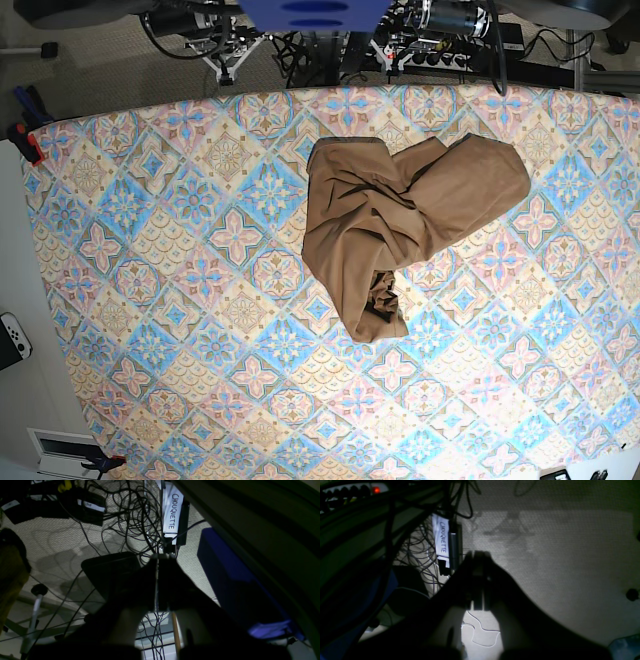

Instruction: Layout the t-shirt on the table in an organized manner, then fold the t-shirt properly

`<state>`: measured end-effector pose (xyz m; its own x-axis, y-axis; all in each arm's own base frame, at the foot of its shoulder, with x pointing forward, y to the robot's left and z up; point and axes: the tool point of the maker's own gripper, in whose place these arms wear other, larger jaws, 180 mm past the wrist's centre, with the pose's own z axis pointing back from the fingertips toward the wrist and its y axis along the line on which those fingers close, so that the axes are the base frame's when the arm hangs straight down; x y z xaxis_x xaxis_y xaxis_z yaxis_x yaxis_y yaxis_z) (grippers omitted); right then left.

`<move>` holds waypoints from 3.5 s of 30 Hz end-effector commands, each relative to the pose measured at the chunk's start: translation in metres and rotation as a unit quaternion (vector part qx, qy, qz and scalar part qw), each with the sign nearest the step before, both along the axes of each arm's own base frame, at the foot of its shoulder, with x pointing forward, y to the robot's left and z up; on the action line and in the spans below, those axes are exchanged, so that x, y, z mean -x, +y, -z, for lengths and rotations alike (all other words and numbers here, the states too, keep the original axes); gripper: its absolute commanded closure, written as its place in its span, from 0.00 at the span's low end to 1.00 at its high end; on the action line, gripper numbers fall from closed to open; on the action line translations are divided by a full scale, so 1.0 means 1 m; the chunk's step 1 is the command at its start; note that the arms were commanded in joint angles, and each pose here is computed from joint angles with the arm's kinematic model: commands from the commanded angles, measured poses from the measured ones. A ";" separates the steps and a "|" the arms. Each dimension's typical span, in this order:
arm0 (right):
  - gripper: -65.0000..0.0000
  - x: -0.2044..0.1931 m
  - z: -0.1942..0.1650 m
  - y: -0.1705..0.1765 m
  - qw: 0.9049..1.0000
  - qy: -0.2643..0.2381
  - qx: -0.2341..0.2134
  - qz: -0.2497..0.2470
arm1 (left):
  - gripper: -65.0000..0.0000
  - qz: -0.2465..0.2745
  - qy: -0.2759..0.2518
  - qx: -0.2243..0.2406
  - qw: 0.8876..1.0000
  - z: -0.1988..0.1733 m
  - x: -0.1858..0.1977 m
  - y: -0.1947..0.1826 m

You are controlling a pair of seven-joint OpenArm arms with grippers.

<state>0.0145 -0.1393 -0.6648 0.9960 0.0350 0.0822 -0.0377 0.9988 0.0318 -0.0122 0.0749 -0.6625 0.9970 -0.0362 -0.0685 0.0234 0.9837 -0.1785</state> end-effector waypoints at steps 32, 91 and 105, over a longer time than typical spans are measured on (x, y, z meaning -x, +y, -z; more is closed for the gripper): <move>1.00 -0.001 -0.001 -0.018 1.000 -0.005 0.012 0.018 | 1.00 -0.007 0.010 -0.010 1.000 0.000 0.014 0.016; 1.00 -0.065 -0.339 -0.044 0.758 -0.651 0.040 0.005 | 1.00 -0.118 -0.691 0.011 0.713 -0.392 -0.140 0.037; 0.60 -0.102 -0.322 0.012 0.845 -0.532 -0.054 -0.020 | 0.84 -0.092 -0.660 -0.013 0.746 -0.385 -0.186 0.076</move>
